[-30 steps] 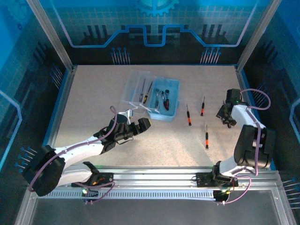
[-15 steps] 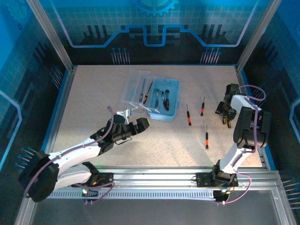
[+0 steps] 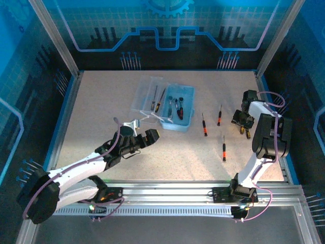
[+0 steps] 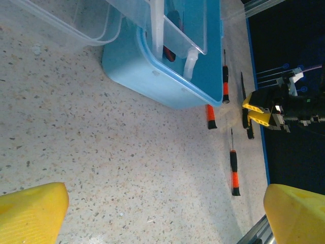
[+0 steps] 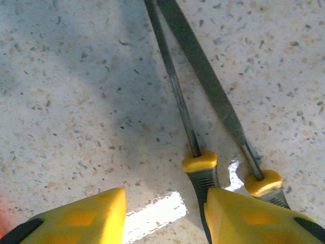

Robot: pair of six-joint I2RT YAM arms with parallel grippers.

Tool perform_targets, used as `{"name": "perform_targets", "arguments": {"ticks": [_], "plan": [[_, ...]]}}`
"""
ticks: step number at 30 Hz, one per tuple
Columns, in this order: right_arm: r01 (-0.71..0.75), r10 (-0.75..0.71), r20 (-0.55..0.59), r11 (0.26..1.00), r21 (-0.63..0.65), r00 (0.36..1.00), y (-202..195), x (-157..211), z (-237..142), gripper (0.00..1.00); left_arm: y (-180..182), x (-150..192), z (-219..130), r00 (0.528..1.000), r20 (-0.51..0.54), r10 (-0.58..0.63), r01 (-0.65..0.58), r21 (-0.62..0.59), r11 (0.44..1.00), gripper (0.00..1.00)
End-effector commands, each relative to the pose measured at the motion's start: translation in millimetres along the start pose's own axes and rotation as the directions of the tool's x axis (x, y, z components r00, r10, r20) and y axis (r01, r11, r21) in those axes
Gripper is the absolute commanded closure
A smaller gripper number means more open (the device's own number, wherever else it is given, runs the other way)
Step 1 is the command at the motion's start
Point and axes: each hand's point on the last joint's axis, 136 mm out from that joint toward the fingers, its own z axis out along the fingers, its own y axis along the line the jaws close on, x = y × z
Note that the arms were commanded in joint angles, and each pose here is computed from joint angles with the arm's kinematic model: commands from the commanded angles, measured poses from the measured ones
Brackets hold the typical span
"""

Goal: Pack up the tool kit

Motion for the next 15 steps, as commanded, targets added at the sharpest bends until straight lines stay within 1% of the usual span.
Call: {"name": "perform_targets", "arguments": {"ticks": [1,5,9,10,12,15], "plan": [[0.026,-0.028,-0.046,0.999,-0.034,0.999,11,7,4,0.55,6,-5,-5,0.999,0.024,0.027,-0.026,-0.025,0.999,0.01],[0.043,-0.05,-0.062,0.994,-0.098,0.997,26,12,2,0.56,6,-7,-8,0.999,0.035,0.033,-0.032,-0.028,0.999,0.01],[0.075,-0.085,-0.075,0.99,-0.119,0.994,39,18,1,0.57,6,-9,-9,0.999,0.039,0.028,-0.027,-0.026,0.999,0.01],[0.083,-0.091,-0.07,0.99,-0.111,0.993,40,18,1,0.58,5,-8,-9,0.999,0.038,0.029,-0.028,-0.023,0.999,0.01],[0.105,-0.107,-0.038,0.993,-0.046,0.994,34,15,-2,0.59,6,-8,-9,0.999,0.039,0.029,-0.028,-0.028,0.999,0.01],[0.12,-0.12,-0.005,0.991,-0.055,0.993,39,13,-13,0.6,7,-8,-11,0.999,0.036,0.027,-0.026,-0.03,0.999,0.01]]}}
